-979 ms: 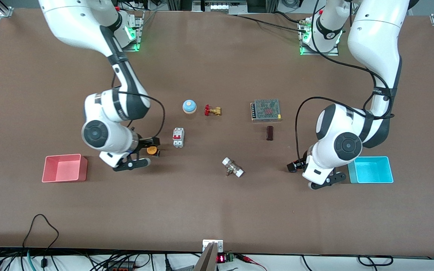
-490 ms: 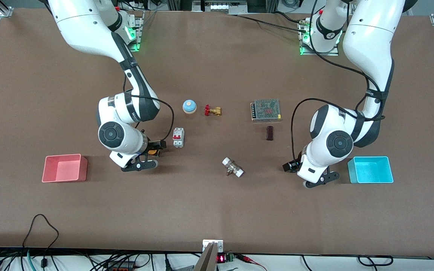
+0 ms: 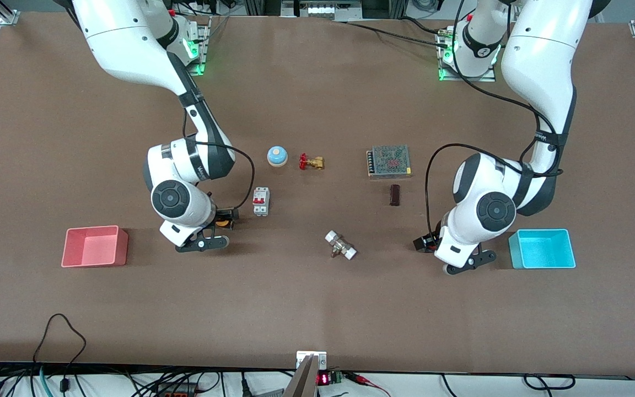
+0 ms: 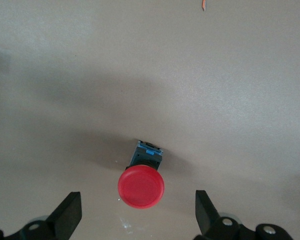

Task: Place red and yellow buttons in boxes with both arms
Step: 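Lower and close the right gripper on yellow while the left grips red, then carry the red button over the cyan box with the left gripper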

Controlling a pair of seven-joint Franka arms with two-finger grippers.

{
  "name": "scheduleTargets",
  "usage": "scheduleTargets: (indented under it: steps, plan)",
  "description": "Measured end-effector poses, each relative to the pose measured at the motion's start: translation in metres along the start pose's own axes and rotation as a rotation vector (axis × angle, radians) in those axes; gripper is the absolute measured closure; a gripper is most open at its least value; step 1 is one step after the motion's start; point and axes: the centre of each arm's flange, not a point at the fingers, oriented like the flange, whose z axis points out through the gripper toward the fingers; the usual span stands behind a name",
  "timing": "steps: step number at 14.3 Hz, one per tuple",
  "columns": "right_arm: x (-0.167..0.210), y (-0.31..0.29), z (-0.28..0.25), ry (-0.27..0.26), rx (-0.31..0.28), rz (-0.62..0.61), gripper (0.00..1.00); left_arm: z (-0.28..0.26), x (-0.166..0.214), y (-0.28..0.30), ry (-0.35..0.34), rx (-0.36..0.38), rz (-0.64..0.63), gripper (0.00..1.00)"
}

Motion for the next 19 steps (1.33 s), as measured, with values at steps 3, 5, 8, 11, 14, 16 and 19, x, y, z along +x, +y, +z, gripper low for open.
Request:
scheduleTargets:
  steps: [3,5,8,11,14,16,19]
  plan:
    - [0.001,-0.002,-0.001,0.013,0.002,0.003,0.0,0.009,0.001,0.0,0.001,0.0,-0.001,0.0]
    - [0.003,-0.003,0.001,0.027,0.004,0.003,0.0,0.019,0.001,0.0,0.0,0.0,-0.001,0.0]
    - [0.005,-0.006,0.011,0.037,0.004,0.018,0.0,0.024,0.001,0.0,-0.003,0.002,-0.001,0.16]
    - [0.005,-0.009,0.015,0.038,0.003,0.027,0.0,0.025,0.001,0.0,-0.002,0.001,-0.001,0.35]
    - [0.004,-0.011,0.014,0.039,0.003,0.036,0.0,0.023,0.003,0.0,0.001,0.0,-0.003,0.54]
    - [0.004,-0.014,0.014,0.039,0.003,0.042,0.0,0.021,0.006,-0.003,0.005,-0.001,-0.009,0.58]
    - [0.003,-0.016,0.015,0.038,0.002,0.04,0.0,0.013,0.012,-0.011,0.007,0.003,-0.022,0.58]
